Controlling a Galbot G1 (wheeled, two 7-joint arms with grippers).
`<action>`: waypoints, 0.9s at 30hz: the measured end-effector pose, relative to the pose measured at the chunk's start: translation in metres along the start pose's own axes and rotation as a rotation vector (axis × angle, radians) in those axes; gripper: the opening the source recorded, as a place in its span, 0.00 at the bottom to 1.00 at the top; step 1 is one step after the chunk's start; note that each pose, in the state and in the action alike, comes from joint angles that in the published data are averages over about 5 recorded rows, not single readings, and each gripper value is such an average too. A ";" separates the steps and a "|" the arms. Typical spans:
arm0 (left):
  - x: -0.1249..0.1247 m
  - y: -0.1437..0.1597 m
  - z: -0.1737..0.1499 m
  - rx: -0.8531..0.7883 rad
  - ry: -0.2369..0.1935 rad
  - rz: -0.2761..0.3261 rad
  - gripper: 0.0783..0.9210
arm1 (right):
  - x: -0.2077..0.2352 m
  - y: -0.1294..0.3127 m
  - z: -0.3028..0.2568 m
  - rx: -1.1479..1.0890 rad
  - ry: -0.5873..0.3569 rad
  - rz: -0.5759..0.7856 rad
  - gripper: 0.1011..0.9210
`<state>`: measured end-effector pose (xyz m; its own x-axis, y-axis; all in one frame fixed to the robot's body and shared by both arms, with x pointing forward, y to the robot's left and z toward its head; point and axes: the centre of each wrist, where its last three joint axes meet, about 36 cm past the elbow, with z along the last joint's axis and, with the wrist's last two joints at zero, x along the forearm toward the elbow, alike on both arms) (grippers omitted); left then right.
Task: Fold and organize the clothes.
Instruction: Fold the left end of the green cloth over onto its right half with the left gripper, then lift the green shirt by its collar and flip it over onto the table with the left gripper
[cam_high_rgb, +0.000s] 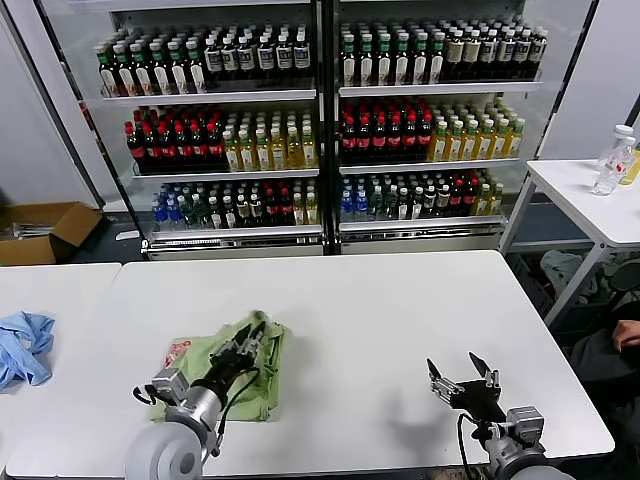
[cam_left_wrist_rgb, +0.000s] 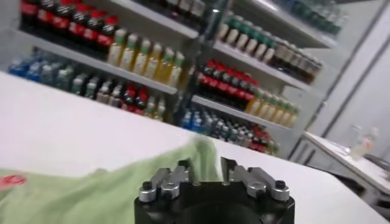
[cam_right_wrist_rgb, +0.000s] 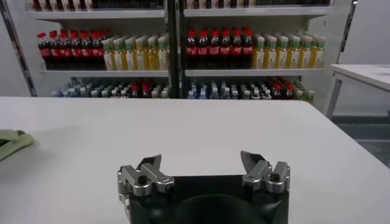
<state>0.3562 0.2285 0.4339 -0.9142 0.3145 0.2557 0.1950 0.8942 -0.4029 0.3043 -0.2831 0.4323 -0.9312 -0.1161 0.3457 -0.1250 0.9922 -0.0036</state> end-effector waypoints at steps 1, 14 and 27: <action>0.005 -0.001 0.000 -0.004 -0.001 0.009 0.44 | 0.000 0.000 0.000 0.000 0.000 0.000 0.88; 0.026 0.062 0.001 -0.090 -0.018 -0.234 0.84 | 0.001 0.005 0.002 -0.006 -0.002 -0.011 0.88; 0.020 0.123 0.023 -0.031 0.056 -0.400 0.88 | 0.006 0.005 0.000 -0.007 -0.009 -0.003 0.88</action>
<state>0.3537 0.3374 0.3698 -0.8994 -0.0439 0.4349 -0.1605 0.9586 -0.2352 0.2983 -0.2790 0.4344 -0.9337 -0.1194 0.3376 -0.1255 0.9921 0.0037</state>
